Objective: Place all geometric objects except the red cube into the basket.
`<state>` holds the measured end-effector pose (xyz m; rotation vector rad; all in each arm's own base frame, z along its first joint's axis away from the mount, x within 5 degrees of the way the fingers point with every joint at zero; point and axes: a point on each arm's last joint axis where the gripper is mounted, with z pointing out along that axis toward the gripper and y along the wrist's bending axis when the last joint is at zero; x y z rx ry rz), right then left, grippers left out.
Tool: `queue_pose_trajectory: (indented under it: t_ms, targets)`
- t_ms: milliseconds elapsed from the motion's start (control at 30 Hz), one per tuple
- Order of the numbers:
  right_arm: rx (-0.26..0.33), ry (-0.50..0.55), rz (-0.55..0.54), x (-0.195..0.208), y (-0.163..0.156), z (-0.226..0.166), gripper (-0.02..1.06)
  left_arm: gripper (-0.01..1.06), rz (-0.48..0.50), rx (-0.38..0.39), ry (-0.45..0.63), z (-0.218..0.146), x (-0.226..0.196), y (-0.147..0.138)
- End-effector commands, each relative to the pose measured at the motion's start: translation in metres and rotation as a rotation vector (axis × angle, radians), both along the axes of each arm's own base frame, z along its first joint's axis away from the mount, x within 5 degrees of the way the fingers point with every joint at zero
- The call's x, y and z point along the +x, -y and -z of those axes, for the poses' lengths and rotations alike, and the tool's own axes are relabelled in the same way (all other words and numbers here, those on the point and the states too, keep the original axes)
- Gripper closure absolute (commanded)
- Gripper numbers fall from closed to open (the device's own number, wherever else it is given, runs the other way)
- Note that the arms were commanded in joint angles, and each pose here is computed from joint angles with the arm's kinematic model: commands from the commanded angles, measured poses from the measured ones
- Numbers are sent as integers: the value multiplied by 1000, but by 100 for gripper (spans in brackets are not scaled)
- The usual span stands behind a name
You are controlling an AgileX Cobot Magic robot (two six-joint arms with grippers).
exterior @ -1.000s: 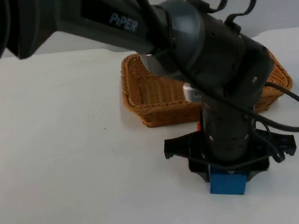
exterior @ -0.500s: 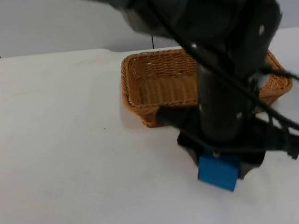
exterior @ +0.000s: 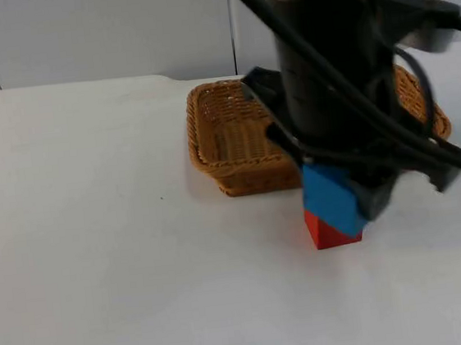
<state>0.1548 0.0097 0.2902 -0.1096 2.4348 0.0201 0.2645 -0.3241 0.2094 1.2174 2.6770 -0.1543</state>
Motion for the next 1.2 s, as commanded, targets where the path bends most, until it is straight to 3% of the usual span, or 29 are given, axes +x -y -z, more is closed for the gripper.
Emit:
queue_pose_trajectory:
  t_ms: [0,100,267,433,833,1067,1167]
  targets:
    - [-9,1,3,0,1,-2,-1,105,-6,-19,14,-3,10,-7]
    - [-9,1,3,0,1,-2,-1,105,-75,-49,40,-4,33,-23]
    - [-9,3,3,0,1,-2,-1,105,-242,-184,154,-10,86,-62]
    - [-9,10,3,1,1,-2,-1,105,-300,-235,230,-12,113,-80]
    - [-9,11,3,1,1,-2,-1,105,-234,-125,227,44,166,-57]
    - [-9,2,3,0,1,-1,-1,105,-227,-109,228,68,179,-51]
    - [-10,-5,3,-1,1,1,-1,92,-227,-100,217,78,179,-50]
